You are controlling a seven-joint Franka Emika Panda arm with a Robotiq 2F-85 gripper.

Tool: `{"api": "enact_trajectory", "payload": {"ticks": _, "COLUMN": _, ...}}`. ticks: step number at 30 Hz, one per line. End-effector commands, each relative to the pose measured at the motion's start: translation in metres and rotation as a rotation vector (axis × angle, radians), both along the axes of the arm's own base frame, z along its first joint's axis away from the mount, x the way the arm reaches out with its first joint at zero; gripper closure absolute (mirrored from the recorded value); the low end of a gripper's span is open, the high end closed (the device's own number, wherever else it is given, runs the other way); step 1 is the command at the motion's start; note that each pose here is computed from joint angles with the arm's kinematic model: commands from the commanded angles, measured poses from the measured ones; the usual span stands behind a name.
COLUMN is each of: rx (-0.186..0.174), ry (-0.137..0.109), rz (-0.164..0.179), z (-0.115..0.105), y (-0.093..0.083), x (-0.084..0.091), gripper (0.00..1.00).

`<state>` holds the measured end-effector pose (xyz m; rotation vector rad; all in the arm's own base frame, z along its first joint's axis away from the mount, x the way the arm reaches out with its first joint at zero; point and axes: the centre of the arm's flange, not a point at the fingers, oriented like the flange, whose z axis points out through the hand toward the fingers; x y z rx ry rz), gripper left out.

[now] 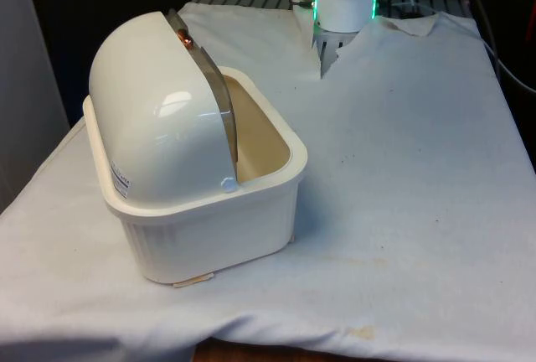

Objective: Open the lid, then close it.

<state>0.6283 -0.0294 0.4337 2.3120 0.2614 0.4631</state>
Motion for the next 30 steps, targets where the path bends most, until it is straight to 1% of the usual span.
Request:
{"api": "enact_trajectory", "payload": {"ticks": 1, "rx": 0.001, "ry": 0.006, "rz": -0.001, "z": 0.0, "y": -0.002, "x": 0.001, "gripper": 1.0}}
{"api": "enact_trajectory", "payload": {"ticks": 2, "rx": 0.013, "ry": 0.026, "rz": 0.003, "z": -0.003, "y": -0.006, "x": 0.003, "gripper": 1.0}}
{"api": "enact_trajectory", "payload": {"ticks": 6, "rx": 0.019, "ry": 0.053, "rz": 0.001, "z": -0.003, "y": -0.015, "x": 0.007, "gripper": 1.0}}
{"api": "enact_trajectory", "payload": {"ticks": 7, "rx": 0.019, "ry": 0.053, "rz": 0.001, "z": -0.003, "y": -0.015, "x": 0.007, "gripper": 1.0}}
{"api": "enact_trajectory", "payload": {"ticks": 8, "rx": 0.022, "ry": 0.064, "rz": 0.002, "z": -0.004, "y": -0.018, "x": 0.008, "gripper": 1.0}}
{"api": "enact_trajectory", "payload": {"ticks": 9, "rx": 0.012, "ry": 0.05, "rz": 0.0, "z": -0.001, "y": -0.016, "x": 0.008, "gripper": 1.0}}
{"api": "enact_trajectory", "payload": {"ticks": 10, "rx": 0.023, "ry": 0.069, "rz": 0.001, "z": -0.004, "y": -0.02, "x": 0.009, "gripper": 1.0}}
{"api": "enact_trajectory", "payload": {"ticks": 13, "rx": 0.027, "ry": 0.084, "rz": 0.0, "z": -0.004, "y": -0.026, "x": 0.011, "gripper": 1.0}}
{"api": "enact_trajectory", "payload": {"ticks": 14, "rx": 0.03, "ry": 0.093, "rz": 0.0, "z": -0.004, "y": -0.029, "x": 0.013, "gripper": 1.0}}
{"api": "enact_trajectory", "payload": {"ticks": 17, "rx": 0.034, "ry": 0.106, "rz": 0.0, "z": -0.004, "y": -0.034, "x": 0.015, "gripper": 1.0}}
{"api": "enact_trajectory", "payload": {"ticks": 18, "rx": 0.025, "ry": 0.092, "rz": -0.001, "z": -0.002, "y": -0.034, "x": 0.015, "gripper": 1.0}}
{"api": "enact_trajectory", "payload": {"ticks": 19, "rx": 0.036, "ry": 0.11, "rz": 0.0, "z": -0.004, "y": -0.037, "x": 0.016, "gripper": 1.0}}
{"api": "enact_trajectory", "payload": {"ticks": 21, "rx": 0.043, "ry": 0.125, "rz": 0.001, "z": -0.004, "y": -0.041, "x": 0.019, "gripper": 1.0}}
{"api": "enact_trajectory", "payload": {"ticks": 23, "rx": 0.045, "ry": 0.129, "rz": 0.001, "z": -0.004, "y": -0.043, "x": 0.02, "gripper": 1.0}}
{"api": "enact_trajectory", "payload": {"ticks": 24, "rx": 0.05, "ry": 0.138, "rz": 0.002, "z": -0.004, "y": -0.047, "x": 0.021, "gripper": 1.0}}
{"api": "enact_trajectory", "payload": {"ticks": 27, "rx": 0.056, "ry": 0.151, "rz": 0.004, "z": -0.005, "y": -0.051, "x": 0.024, "gripper": 1.0}}
{"api": "enact_trajectory", "payload": {"ticks": 28, "rx": 0.046, "ry": 0.134, "rz": 0.001, "z": -0.002, "y": -0.05, "x": 0.023, "gripper": 1.0}}
{"api": "enact_trajectory", "payload": {"ticks": 29, "rx": 0.059, "ry": 0.156, "rz": 0.003, "z": -0.005, "y": -0.053, "x": 0.025, "gripper": 1.0}}
{"api": "enact_trajectory", "payload": {"ticks": 30, "rx": 0.061, "ry": 0.16, "rz": 0.005, "z": -0.005, "y": -0.054, "x": 0.026, "gripper": 1.0}}
